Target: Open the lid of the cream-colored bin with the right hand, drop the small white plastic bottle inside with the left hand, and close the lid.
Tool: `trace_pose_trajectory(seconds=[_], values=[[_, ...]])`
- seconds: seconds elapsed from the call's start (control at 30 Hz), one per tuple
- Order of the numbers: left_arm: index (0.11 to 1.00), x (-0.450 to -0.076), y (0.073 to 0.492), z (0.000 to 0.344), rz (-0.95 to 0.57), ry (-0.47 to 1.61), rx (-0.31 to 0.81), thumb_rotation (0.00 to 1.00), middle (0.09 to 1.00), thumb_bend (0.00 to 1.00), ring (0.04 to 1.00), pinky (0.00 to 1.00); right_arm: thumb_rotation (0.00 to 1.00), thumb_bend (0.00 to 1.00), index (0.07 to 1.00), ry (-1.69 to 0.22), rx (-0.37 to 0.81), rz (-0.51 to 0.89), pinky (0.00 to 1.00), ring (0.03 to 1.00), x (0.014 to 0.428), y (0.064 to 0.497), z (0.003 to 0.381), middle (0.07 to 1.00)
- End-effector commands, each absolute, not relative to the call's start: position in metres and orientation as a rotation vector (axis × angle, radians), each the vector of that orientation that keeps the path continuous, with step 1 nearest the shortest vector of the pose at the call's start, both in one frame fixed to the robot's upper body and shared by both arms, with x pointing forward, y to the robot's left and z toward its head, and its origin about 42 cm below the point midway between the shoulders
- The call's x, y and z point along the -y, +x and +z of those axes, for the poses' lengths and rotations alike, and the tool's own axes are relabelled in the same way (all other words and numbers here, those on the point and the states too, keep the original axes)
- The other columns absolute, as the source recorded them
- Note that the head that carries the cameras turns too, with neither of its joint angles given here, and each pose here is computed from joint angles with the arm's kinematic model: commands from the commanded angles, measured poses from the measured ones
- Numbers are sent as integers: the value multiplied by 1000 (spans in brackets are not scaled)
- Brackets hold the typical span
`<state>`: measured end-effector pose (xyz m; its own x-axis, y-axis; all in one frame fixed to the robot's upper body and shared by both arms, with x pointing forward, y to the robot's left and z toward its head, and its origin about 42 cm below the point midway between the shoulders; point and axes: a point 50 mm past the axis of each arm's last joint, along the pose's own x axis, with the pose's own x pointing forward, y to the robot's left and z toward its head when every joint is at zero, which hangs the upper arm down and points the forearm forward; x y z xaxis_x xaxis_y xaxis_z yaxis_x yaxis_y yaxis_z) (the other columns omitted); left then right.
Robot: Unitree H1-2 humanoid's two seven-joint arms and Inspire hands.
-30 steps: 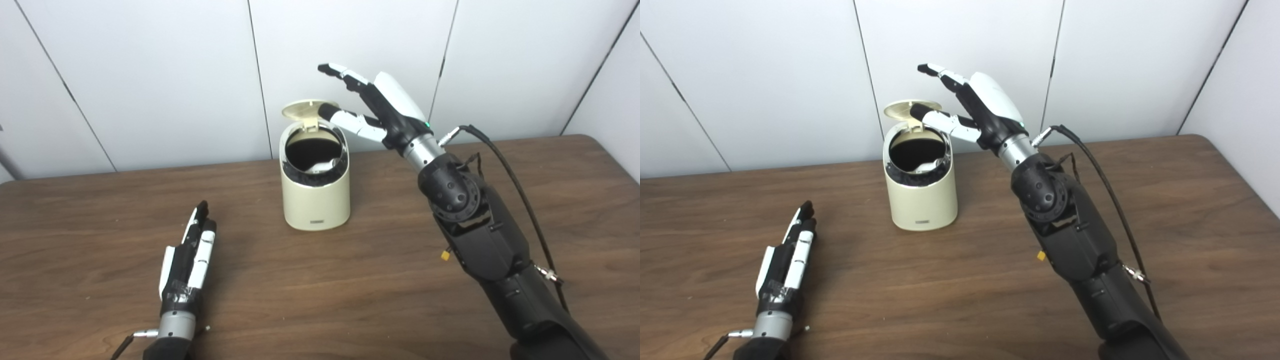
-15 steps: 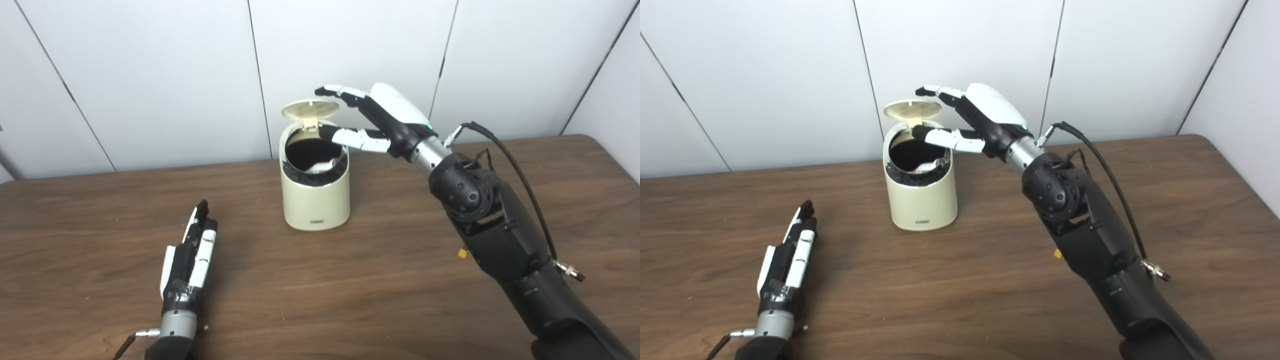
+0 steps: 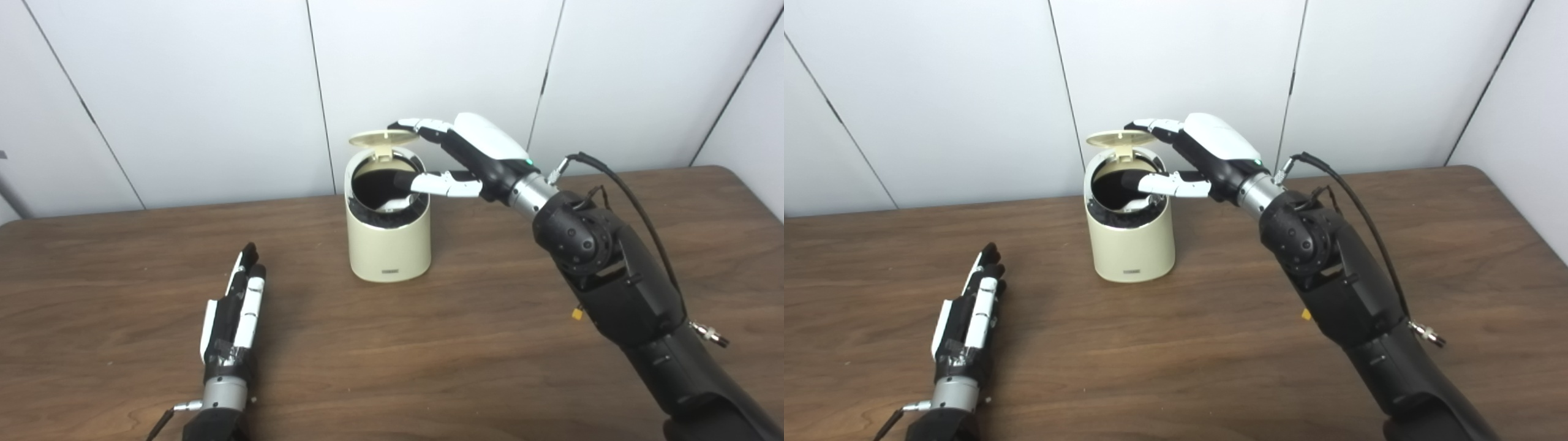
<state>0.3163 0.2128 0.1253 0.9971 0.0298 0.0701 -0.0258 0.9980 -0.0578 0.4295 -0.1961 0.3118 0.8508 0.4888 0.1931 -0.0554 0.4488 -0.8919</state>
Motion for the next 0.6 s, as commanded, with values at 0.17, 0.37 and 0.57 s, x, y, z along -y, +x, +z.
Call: trace_pose_trajectory(seconds=[0.17,0.37,0.57], values=[[1000,-204,325,135,17,-87,94,831,1000,483,1000,1000,956,582,856,-1127,561,359,887,924,195,423,331,880],[1000,-203,326,135,18,-64,94,847,1000,504,1000,1000,950,572,852,-1163,535,385,914,935,198,419,319,876],[1000,-202,327,136,16,-72,91,817,1000,519,1000,1000,942,562,857,-1216,542,418,923,950,193,416,308,868]])
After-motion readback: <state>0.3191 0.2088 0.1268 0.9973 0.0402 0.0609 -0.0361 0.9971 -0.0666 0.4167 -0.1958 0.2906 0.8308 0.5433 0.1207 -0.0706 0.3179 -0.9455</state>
